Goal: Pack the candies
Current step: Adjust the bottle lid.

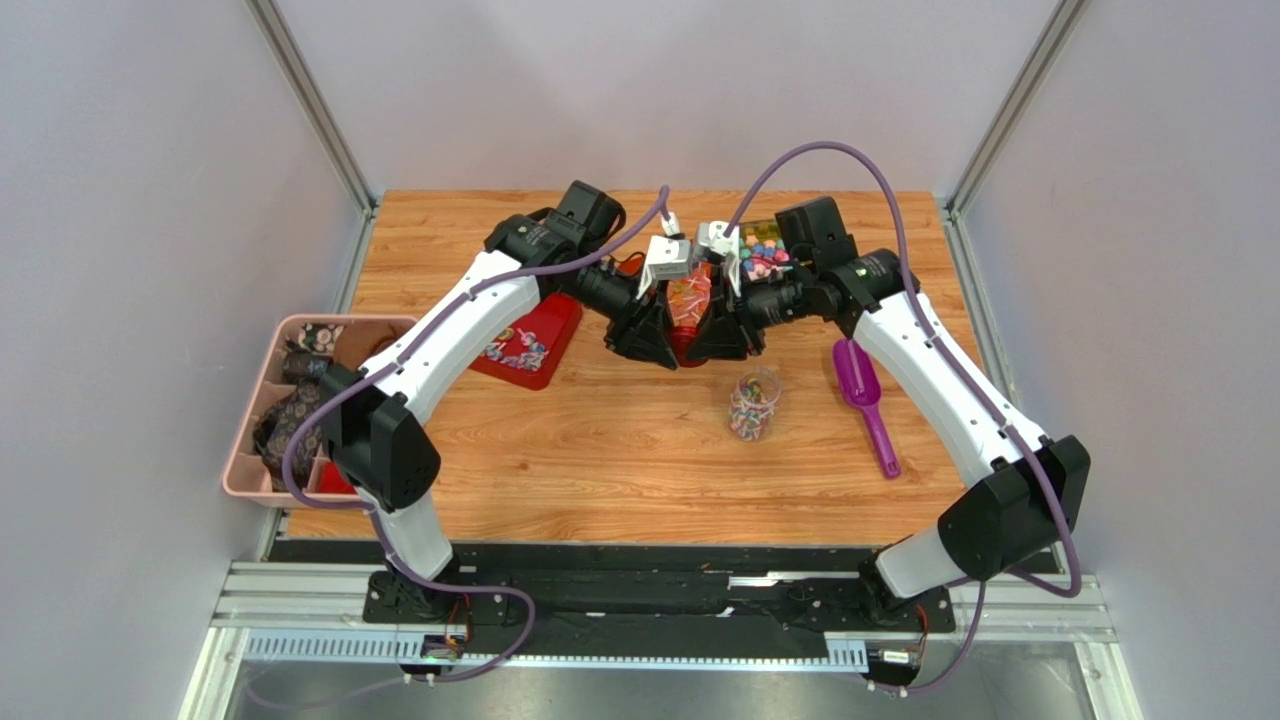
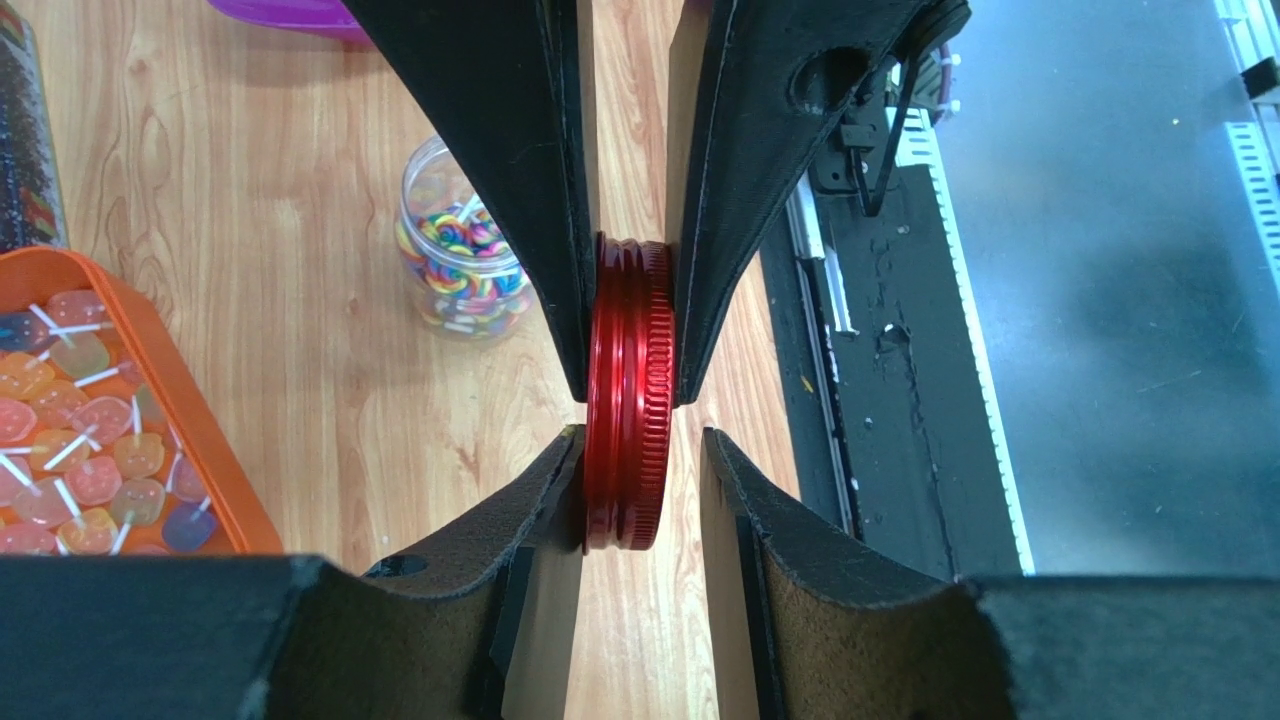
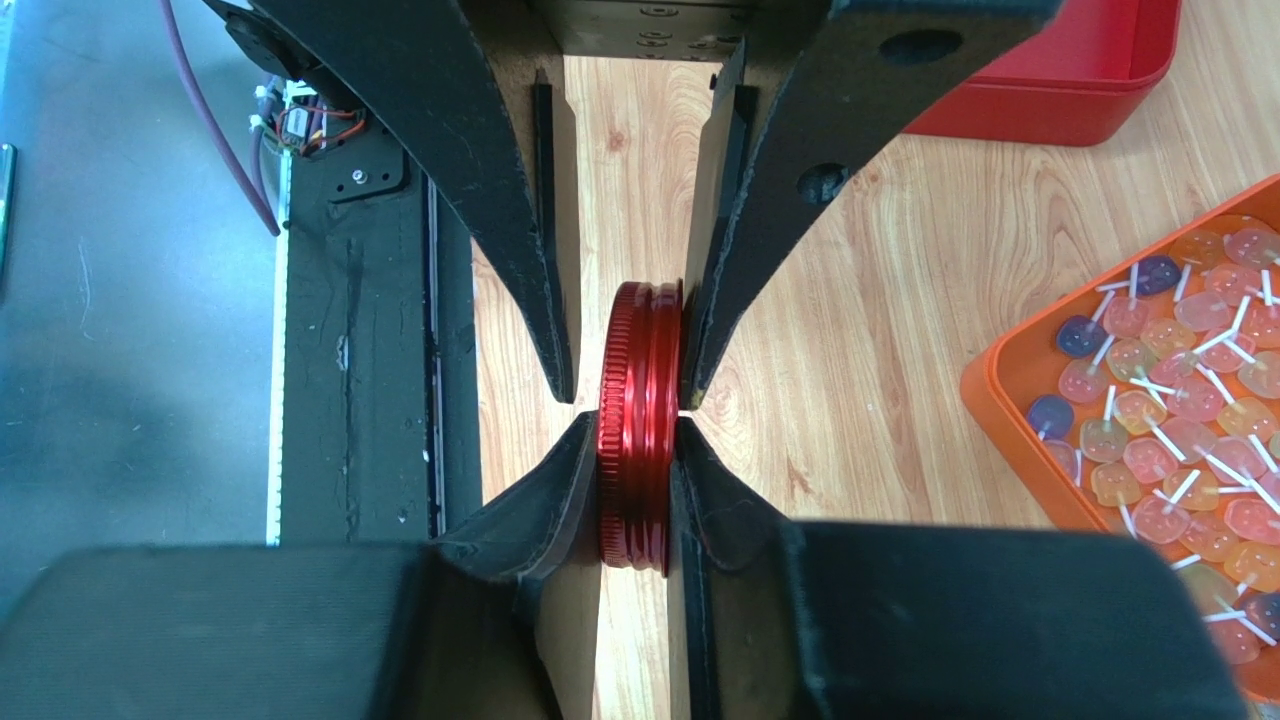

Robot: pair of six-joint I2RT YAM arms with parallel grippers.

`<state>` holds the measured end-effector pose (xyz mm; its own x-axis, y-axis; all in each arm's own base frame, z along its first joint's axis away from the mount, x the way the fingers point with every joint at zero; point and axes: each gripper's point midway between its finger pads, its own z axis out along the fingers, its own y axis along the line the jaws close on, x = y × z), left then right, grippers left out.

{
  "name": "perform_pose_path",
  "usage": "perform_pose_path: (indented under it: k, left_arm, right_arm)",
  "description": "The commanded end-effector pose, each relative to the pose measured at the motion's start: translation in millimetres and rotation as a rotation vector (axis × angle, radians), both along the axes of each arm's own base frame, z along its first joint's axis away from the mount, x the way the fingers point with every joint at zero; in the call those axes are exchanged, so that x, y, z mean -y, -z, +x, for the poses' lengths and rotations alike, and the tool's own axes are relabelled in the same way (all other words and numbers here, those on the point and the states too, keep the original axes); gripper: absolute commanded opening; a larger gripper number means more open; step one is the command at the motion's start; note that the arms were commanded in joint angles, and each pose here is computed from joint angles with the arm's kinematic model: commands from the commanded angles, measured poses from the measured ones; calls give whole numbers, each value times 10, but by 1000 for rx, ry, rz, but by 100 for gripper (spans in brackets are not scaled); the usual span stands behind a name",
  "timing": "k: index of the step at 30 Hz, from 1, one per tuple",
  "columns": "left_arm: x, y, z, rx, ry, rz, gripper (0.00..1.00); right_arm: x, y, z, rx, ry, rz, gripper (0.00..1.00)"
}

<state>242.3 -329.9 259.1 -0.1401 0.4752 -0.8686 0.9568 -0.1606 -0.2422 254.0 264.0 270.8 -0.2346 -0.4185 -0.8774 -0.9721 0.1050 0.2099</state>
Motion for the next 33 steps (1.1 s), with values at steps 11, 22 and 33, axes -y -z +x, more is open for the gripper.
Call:
perform_pose_path:
  k: [11,22,33]
  left_arm:
    - [56,-327,-34,69,24,-83,42]
    - [82,-302,-46,40,36,-91,5]
    - [136,-185,66,-29,-35,-49,0]
  right_arm:
    - [139,112,101,39,18,-27,1]
    - [149,123,151,38,30,-31,3]
    - [506,-109,374,311,217,-164,77]
